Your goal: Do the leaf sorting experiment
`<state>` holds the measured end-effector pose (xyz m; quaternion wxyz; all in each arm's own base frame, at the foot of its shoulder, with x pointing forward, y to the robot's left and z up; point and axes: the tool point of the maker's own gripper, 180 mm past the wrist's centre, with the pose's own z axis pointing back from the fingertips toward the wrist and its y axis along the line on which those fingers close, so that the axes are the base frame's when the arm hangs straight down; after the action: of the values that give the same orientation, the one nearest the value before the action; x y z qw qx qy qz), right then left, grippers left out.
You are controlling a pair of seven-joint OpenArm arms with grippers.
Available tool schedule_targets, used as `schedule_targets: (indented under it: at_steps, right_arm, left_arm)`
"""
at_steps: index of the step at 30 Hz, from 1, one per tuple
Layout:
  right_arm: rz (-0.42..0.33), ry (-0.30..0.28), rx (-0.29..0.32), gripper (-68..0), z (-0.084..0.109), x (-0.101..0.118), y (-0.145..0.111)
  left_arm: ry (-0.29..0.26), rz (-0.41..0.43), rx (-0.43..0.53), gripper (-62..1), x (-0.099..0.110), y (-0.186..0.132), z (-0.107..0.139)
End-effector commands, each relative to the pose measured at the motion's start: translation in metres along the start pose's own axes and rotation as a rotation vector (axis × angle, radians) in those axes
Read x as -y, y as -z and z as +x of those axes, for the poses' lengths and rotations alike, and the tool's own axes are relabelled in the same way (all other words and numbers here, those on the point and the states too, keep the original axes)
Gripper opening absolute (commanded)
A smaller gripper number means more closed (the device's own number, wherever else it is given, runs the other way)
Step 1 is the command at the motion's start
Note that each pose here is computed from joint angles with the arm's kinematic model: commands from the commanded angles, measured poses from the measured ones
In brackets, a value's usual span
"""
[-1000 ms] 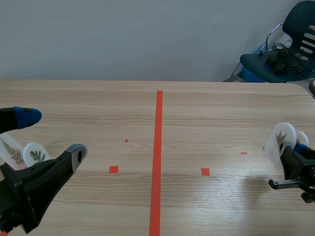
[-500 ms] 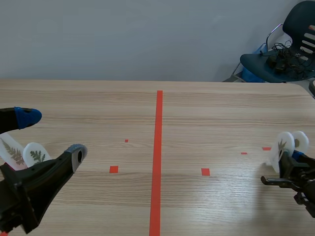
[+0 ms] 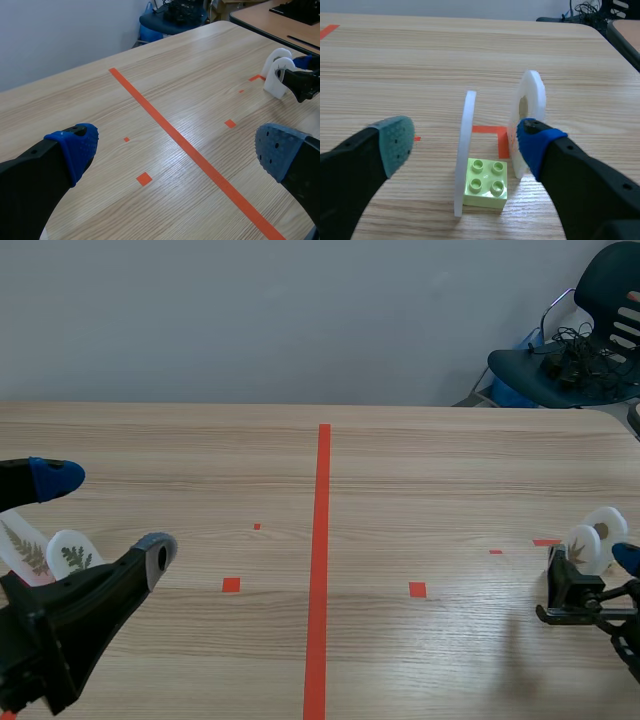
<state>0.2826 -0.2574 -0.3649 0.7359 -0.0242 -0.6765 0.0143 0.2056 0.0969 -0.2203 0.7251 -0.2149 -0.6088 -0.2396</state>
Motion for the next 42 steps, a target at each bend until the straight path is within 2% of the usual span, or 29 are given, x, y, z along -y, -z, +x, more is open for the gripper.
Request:
schedule_targets:
  at_steps: [1,5,8,11,13,17,21,25,29,33,38,42]
  right_arm:
    - [0.006,-0.039,0.089,-19.0,0.033,0.013,0.007]
    - [0.048,-0.087,0.167,-14.5,0.073,0.012,0.007]
    - [0.113,-0.114,0.213,-14.5,0.105,-0.002,0.007]
    - [0.230,-0.118,0.243,-14.4,0.133,-0.029,0.005]
    - [0.327,-0.113,0.236,-10.8,0.144,-0.050,0.002]
    - [0.509,-0.129,0.166,-2.8,0.151,-0.088,-0.009]
    - [0.592,-0.160,0.143,-1.7,0.160,-0.111,-0.023]
    - [0.667,-0.177,0.085,0.4,0.160,-0.134,-0.040]
    - [0.701,-0.182,0.075,0.4,0.166,-0.148,-0.053]
    - [0.692,-0.185,0.045,0.4,0.161,-0.147,-0.053]
    - [0.692,-0.185,0.046,0.4,0.161,-0.147,-0.053]
    - [0.692,-0.186,0.045,0.4,0.161,-0.147,-0.053]
  left_arm:
    - [-0.003,-0.002,0.029,1.4,0.001,0.001,0.007]
    - [-0.003,-0.002,0.028,1.4,0.001,0.001,0.007]
    - [-0.003,-0.002,0.028,1.4,0.001,0.001,0.007]
    - [-0.003,-0.002,0.028,1.4,0.001,0.001,0.007]
    - [-0.003,-0.002,0.028,1.4,0.001,0.001,0.007]
    - [-0.003,-0.002,0.028,1.4,0.001,0.001,0.007]
    - [-0.003,-0.002,0.028,1.4,0.001,0.001,0.007]
    - [-0.003,-0.002,0.027,1.4,0.001,0.001,0.007]
    - [-0.004,-0.006,0.025,1.4,0.002,0.001,0.006]
    - [-0.005,-0.009,0.022,1.4,0.002,0.001,0.006]
    - [-0.020,-0.040,0.011,1.4,0.011,0.002,0.002]
    - [0.031,-0.079,-0.064,1.4,0.021,0.011,-0.021]
